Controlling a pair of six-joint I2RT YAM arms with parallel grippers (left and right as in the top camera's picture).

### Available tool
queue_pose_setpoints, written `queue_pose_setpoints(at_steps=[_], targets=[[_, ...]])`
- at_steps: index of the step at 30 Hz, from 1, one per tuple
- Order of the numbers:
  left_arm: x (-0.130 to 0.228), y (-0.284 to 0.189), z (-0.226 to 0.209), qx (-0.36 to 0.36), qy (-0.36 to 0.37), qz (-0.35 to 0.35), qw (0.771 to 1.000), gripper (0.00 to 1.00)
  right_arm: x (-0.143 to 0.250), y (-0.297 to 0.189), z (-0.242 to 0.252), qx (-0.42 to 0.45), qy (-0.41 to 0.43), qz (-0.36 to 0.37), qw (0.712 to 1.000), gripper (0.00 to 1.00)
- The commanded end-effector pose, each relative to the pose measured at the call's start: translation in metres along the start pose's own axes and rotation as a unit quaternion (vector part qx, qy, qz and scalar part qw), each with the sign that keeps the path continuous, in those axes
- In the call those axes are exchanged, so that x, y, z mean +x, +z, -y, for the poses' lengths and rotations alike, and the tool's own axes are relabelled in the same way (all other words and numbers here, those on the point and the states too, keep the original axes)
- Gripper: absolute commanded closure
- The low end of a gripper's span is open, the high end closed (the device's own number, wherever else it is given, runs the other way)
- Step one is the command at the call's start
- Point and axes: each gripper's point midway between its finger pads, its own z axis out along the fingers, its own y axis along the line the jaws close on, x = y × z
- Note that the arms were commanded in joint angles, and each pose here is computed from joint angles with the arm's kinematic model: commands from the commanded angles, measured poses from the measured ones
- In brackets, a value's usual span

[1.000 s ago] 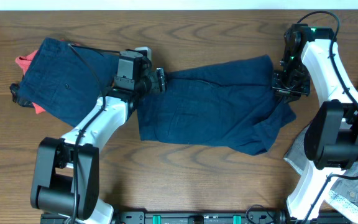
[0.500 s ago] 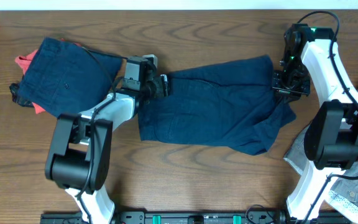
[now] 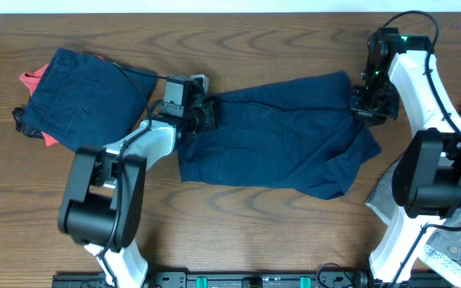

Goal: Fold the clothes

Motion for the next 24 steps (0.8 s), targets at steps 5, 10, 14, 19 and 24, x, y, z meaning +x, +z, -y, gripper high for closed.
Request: queue_pose_setpoints(at_steps=[5, 10, 14, 19, 24], targets=[[-0.012, -0.048, 0.023, 0.008, -0.002, 0.011, 1.000, 0.94, -0.055, -0.010, -0.001, -0.063, 0.025, 0.103, 0.992, 0.55], [-0.012, -0.066, 0.030, 0.008, -0.002, 0.012, 1.000, 0.94, -0.078, -0.014, -0.012, -0.087, 0.008, 0.145, 0.986, 0.43], [-0.013, -0.071, 0.032, 0.009, -0.001, 0.014, 1.000, 0.94, -0.081, 0.000, -0.017, -0.084, -0.001, 0.139, 0.987, 0.42], [-0.012, -0.072, 0.032, 0.008, -0.004, 0.011, 1.000, 0.94, -0.083, 0.034, -0.017, -0.076, 0.001, 0.109, 0.991, 0.43], [-0.012, -0.072, 0.032, 0.007, -0.004, 0.011, 1.000, 0.94, -0.090, 0.063, -0.020, -0.075, 0.001, 0.099, 0.992, 0.43]])
